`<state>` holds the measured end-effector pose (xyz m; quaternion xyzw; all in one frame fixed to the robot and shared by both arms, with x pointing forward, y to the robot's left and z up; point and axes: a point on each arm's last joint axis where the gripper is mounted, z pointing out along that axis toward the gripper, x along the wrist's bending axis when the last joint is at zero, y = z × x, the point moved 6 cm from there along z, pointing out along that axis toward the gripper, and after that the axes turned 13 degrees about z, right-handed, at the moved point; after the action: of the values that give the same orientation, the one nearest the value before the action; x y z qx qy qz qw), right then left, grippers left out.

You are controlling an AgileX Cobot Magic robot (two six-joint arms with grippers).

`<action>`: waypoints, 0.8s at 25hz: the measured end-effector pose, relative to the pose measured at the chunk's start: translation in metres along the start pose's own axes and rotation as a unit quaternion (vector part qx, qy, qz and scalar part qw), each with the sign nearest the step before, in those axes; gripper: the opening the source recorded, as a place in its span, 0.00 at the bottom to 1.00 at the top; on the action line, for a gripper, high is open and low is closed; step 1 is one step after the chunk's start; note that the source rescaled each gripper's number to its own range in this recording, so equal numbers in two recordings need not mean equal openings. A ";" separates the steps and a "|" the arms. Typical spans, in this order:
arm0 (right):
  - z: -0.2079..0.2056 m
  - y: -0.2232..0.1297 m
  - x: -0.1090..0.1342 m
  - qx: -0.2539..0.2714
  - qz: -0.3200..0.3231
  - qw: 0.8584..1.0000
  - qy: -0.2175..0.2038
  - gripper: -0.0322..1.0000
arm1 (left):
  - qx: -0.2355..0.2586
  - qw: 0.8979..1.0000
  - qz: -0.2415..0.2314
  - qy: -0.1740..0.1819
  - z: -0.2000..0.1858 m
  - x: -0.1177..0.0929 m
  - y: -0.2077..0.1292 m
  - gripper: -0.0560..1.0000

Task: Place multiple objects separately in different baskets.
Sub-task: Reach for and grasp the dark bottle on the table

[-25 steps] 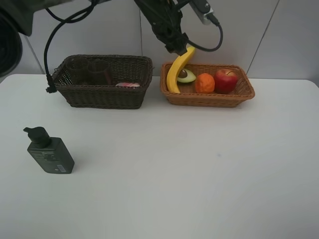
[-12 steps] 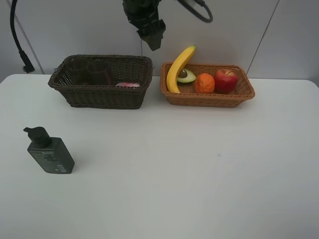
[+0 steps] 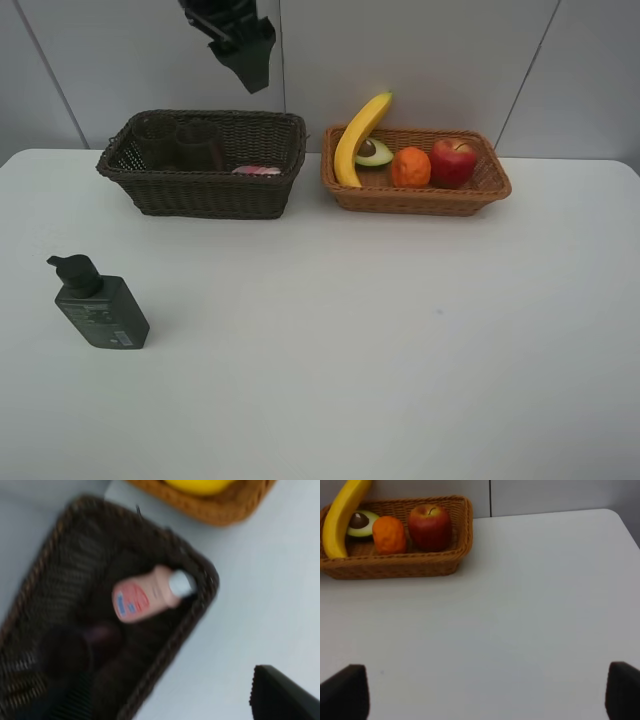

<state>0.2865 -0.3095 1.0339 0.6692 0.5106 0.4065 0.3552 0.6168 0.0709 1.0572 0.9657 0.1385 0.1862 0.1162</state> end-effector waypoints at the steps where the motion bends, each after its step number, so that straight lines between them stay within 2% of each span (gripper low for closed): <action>1: 0.000 0.000 0.000 0.000 0.000 1.000 0.000 1.00 | 0.010 1.000 -0.003 -0.007 0.002 -0.004 -0.008 0.87; 8: 0.000 0.000 0.000 0.000 0.000 1.000 0.000 1.00 | 0.049 0.998 -0.038 -0.031 -0.013 -0.028 -0.059 0.87; 14: 0.000 0.000 0.000 0.000 0.000 1.000 0.000 1.00 | 0.068 0.996 -0.041 -0.048 -0.023 -0.056 -0.089 0.87; 16: 0.000 0.000 0.000 0.000 0.000 1.000 0.000 1.00 | 0.077 0.995 -0.036 -0.056 -0.023 -0.065 -0.098 0.87; 20: 0.000 0.000 0.000 0.000 0.000 1.000 0.000 1.00 | 0.096 0.993 0.004 -0.062 -0.025 -0.079 -0.118 0.87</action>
<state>0.2865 -0.3095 1.0339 0.6692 0.5106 0.4065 0.3552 0.5104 0.1612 1.0215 0.9827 0.1441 0.1125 0.0301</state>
